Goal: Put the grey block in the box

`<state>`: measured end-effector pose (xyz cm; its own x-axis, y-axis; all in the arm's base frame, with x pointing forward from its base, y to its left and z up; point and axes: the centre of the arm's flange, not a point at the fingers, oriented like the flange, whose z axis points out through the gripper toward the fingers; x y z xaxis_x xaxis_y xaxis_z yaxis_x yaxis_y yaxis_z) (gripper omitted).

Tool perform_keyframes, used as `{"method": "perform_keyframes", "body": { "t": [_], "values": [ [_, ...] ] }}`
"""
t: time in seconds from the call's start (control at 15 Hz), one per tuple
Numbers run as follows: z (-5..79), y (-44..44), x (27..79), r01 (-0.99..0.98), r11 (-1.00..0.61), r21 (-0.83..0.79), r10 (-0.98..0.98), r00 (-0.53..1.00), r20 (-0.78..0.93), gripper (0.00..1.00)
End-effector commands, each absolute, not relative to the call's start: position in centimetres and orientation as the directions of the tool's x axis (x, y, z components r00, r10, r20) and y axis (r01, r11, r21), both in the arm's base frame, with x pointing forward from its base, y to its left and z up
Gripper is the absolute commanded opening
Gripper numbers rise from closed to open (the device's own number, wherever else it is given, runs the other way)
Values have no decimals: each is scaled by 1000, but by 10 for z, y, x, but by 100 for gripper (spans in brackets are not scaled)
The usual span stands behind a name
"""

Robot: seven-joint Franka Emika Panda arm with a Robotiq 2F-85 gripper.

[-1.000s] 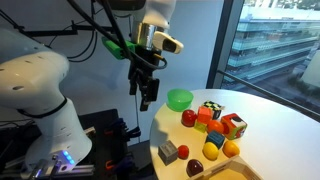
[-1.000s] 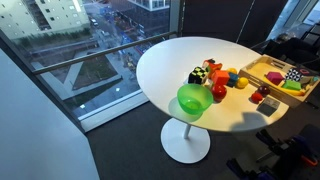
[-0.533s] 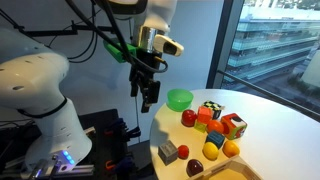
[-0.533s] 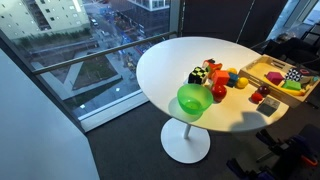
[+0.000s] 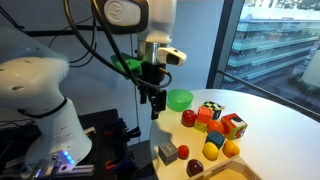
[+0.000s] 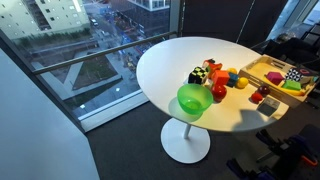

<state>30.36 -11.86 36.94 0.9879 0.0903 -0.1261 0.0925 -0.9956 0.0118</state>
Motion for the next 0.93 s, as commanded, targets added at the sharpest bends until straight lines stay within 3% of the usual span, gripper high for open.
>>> {"method": "perform_keyframes", "body": {
  "t": [0.0,0.87],
  "values": [
    [347,-128,307,45,-998,53,40,995,-93,100],
    [285,-148,328,13,-998,64,7,996,-88,100]
  ]
}}
